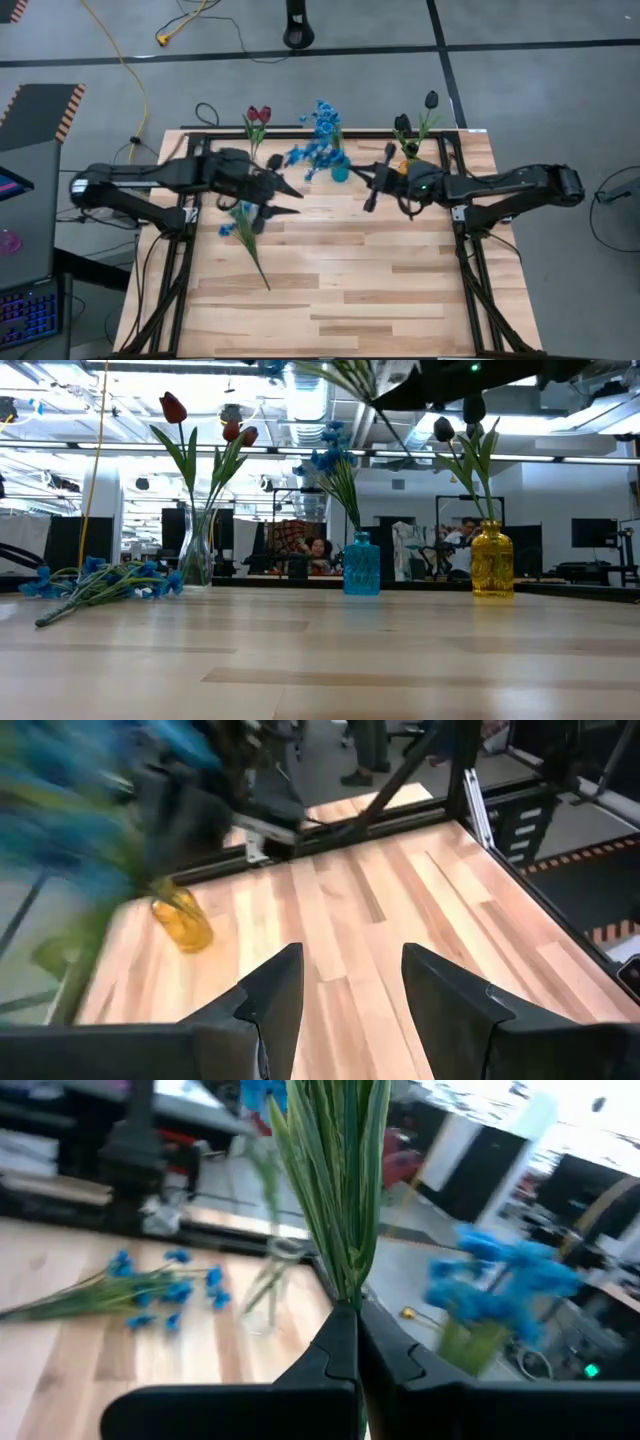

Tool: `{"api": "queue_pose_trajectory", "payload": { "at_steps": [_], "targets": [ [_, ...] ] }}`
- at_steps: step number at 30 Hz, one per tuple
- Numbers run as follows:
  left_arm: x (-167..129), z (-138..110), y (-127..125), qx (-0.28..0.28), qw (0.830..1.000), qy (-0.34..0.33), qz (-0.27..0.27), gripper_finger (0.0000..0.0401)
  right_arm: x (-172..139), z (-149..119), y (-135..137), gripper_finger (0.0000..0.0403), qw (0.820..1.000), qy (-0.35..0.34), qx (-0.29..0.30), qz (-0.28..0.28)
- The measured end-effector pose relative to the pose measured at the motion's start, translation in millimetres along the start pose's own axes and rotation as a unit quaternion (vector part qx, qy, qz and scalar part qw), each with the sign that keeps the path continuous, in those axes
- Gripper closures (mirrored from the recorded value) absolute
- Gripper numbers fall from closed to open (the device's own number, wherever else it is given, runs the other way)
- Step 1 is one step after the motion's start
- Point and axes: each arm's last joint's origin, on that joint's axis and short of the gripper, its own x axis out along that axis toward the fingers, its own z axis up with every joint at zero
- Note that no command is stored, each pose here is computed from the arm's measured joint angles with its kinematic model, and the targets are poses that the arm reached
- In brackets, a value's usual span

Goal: Sort flowers into vase by color
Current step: Put the bottom blue flowers into the blue vase

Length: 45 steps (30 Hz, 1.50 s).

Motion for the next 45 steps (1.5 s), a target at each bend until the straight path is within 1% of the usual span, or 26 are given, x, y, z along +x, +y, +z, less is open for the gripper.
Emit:
{"api": "queue_pose_trajectory", "payload": {
  "at_steps": [2,5,9,11,14,18,21,24,26,31,35,40,43,45],
  "targets": [
    [16,0,-2,0.003,1.000,-0.004,-0.004,0.0241,-8,-1,-5,0.0380,1.000,-0.003,0.013,-0.020],
    [39,0,-3,-0.005,1.000,-0.017,0.007,0.0241,-17,-4,-10,0.0380,0.998,-0.002,0.042,-0.052],
    [72,-3,-4,-0.023,0.998,-0.032,0.059,0.0241,-21,-4,-14,0.0380,0.992,0.005,0.077,-0.101],
    [87,-5,-3,-0.036,0.994,-0.043,0.095,0.0241,-20,-5,-14,0.0380,0.991,0.006,0.083,-0.109],
    [106,-8,1,-0.067,0.982,-0.067,0.162,0.0241,-16,-7,-11,0.0380,0.991,0.005,0.083,-0.104],
    [125,-14,7,-0.114,0.960,-0.087,0.241,0.0241,-11,-10,-7,0.0380,0.992,0.009,0.081,-0.097],
    [130,-18,9,-0.138,0.942,-0.092,0.293,0.0241,-12,-9,-3,0.0380,0.993,0.009,0.079,-0.090],
    [133,-21,11,-0.158,0.926,-0.092,0.330,0.0241,-15,-7,0,0.0380,0.994,0.003,0.078,-0.082],
    [132,-21,12,-0.166,0.922,-0.097,0.337,0.0241,-15,-5,2,0.0380,0.994,-0.003,0.079,-0.076],
    [131,-14,13,-0.177,0.916,-0.134,0.334,0.0241,-17,-3,6,0.0380,0.994,-0.010,0.080,-0.068],
    [130,-11,12,-0.180,0.920,-0.153,0.313,0.0241,-18,0,8,0.0380,0.994,-0.023,0.086,-0.065],
    [129,-7,13,-0.183,0.916,-0.172,0.312,0.0241,-20,2,11,0.0380,0.994,-0.029,0.088,-0.057],
    [129,-7,13,-0.183,0.917,-0.174,0.310,0.0241,-21,4,13,0.0380,0.994,-0.035,0.091,-0.053],
    [129,-6,12,-0.182,0.920,-0.177,0.299,0.0241,-22,5,15,0.0380,0.994,-0.039,0.092,-0.050]
  ]
}}
